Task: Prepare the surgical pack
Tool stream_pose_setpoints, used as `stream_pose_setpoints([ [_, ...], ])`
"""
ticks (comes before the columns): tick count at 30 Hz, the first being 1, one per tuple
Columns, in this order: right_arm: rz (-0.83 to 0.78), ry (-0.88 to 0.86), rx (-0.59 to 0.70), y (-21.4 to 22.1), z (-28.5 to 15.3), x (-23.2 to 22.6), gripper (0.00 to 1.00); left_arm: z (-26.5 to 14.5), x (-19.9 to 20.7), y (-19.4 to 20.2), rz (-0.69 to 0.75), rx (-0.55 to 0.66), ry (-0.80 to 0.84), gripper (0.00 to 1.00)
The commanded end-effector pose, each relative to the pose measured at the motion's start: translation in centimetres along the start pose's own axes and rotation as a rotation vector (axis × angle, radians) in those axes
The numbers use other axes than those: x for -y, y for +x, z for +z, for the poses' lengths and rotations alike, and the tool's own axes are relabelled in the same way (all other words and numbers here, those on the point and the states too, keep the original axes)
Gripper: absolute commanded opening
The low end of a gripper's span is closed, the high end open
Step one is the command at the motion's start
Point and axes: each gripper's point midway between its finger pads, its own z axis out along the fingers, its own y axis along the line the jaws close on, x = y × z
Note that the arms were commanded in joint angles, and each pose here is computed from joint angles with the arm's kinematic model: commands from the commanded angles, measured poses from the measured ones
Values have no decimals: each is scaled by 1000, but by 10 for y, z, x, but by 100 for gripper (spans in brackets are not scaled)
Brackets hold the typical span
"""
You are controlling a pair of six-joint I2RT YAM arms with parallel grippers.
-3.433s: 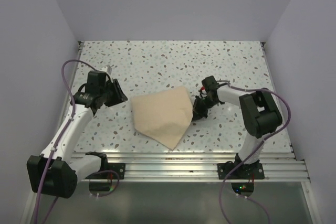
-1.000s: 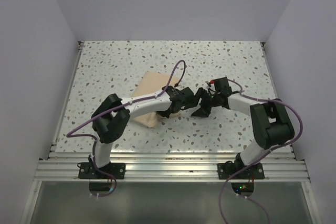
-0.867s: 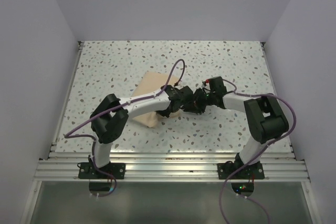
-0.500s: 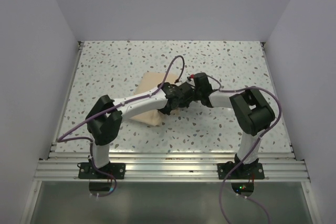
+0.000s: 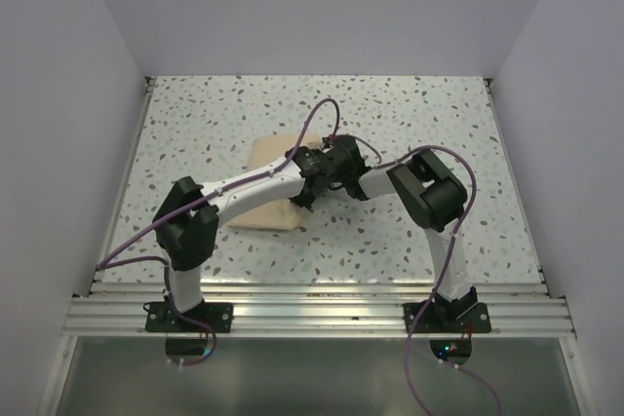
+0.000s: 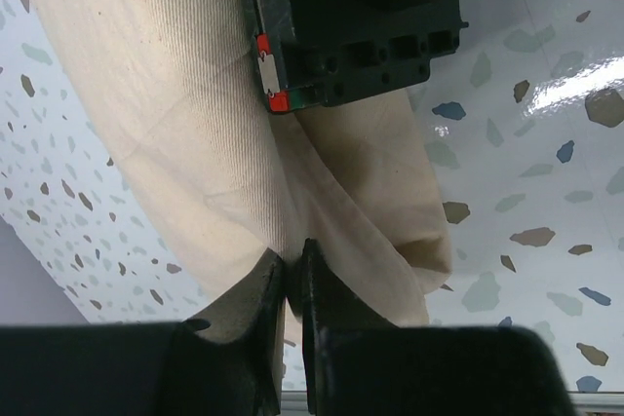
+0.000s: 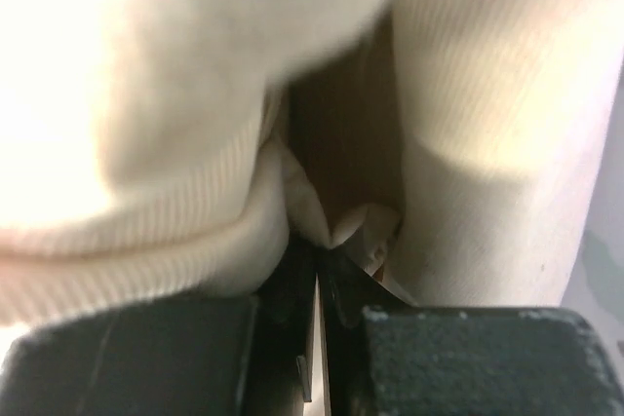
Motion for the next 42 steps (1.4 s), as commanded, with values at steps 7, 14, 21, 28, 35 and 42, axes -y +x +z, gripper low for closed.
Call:
stream_pose_setpoints([
  [7, -82, 60, 63, -22, -33, 14, 8, -30, 15, -30, -116, 201, 142, 0],
  [14, -232, 145, 34, -36, -88, 18, 8, -40, 4, -31, -162, 252, 148, 0],
  [21, -274, 110, 75, -44, -92, 1, 6, -44, 1, -30, -155, 257, 152, 0],
  [28, -241, 185, 98, -42, -100, 5, 6, -37, 4, -27, -134, 219, 140, 0],
  [35, -262, 294, 102, -39, -121, 17, 13, -22, 22, -20, -122, 156, 183, 42],
  [42, -268, 260, 111, -45, -130, 7, 15, -45, -1, -45, -236, 238, 244, 72],
])
